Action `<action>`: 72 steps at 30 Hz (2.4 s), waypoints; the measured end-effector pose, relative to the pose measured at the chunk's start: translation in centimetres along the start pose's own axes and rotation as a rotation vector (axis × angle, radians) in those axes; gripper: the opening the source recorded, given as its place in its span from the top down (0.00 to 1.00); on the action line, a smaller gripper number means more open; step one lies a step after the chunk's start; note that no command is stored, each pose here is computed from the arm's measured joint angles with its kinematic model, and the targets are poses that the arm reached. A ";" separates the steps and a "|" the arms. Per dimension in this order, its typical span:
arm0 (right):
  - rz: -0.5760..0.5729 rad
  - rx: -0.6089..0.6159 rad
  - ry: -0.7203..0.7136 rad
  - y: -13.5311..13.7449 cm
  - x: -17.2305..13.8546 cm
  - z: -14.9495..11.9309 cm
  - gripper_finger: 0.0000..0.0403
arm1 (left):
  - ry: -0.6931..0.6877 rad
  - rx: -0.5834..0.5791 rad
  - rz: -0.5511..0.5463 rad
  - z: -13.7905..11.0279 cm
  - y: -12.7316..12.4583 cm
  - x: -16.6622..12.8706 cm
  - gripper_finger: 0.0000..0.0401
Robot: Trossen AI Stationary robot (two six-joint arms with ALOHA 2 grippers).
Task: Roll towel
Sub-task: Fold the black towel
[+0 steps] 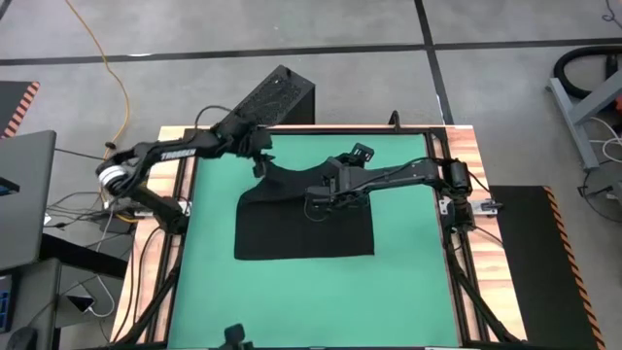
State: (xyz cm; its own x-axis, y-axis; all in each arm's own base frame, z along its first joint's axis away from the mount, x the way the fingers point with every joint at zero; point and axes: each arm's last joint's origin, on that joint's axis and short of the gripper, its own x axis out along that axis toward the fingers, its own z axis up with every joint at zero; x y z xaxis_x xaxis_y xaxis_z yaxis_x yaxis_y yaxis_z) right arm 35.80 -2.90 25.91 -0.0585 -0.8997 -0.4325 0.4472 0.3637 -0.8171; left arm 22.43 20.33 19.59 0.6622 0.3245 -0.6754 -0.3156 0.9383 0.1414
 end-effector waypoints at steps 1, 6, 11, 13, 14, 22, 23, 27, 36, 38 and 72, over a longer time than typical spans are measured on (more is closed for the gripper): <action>0.000 0.000 0.000 0.0 0.0 0.0 1.00 | 0.013 0.005 -0.013 -0.2 0.4 0.6 0.59; 0.002 -0.003 0.000 0.0 0.0 0.0 1.00 | 0.070 0.012 -0.044 -1.0 2.0 3.3 0.59; 0.004 -0.003 0.001 0.0 0.0 0.0 1.00 | 0.119 0.021 -0.080 -1.9 2.4 5.0 0.59; 0.004 -0.004 0.002 0.0 0.0 0.0 1.00 | 0.147 0.034 -0.072 -2.3 2.4 5.3 0.59; 0.005 -0.003 0.002 0.0 0.0 0.0 1.00 | 0.159 0.043 -0.062 -2.4 2.4 5.4 0.59; 0.005 -0.004 0.002 0.0 0.0 0.0 1.00 | 0.212 0.057 -0.099 -3.1 2.2 5.4 0.59; 0.005 -0.004 0.002 0.0 0.0 0.0 1.00 | 0.223 0.063 -0.106 -3.2 2.2 5.3 0.59; 0.005 -0.004 0.002 0.0 0.0 0.0 1.00 | 0.260 0.085 -0.133 -3.6 2.0 5.2 0.61; 0.001 -0.003 -0.001 0.0 0.0 0.0 1.00 | 0.286 0.098 -0.109 -3.6 1.9 5.2 0.97; 0.001 -0.002 0.000 0.0 0.0 0.0 1.00 | 0.288 0.084 -0.089 -3.4 1.8 5.2 0.99; 0.011 0.014 -0.036 0.5 -1.1 -0.1 1.00 | 0.209 0.109 0.170 2.5 -4.0 -8.4 1.00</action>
State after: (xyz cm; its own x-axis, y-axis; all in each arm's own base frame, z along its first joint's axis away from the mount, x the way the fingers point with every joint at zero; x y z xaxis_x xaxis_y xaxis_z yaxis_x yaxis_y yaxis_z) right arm 35.99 -1.65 25.90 -0.0209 -0.9039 -0.4273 0.4599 0.3708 -0.8068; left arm 19.87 14.20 26.52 0.4478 0.4571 -0.7685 -0.3276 0.8836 0.3346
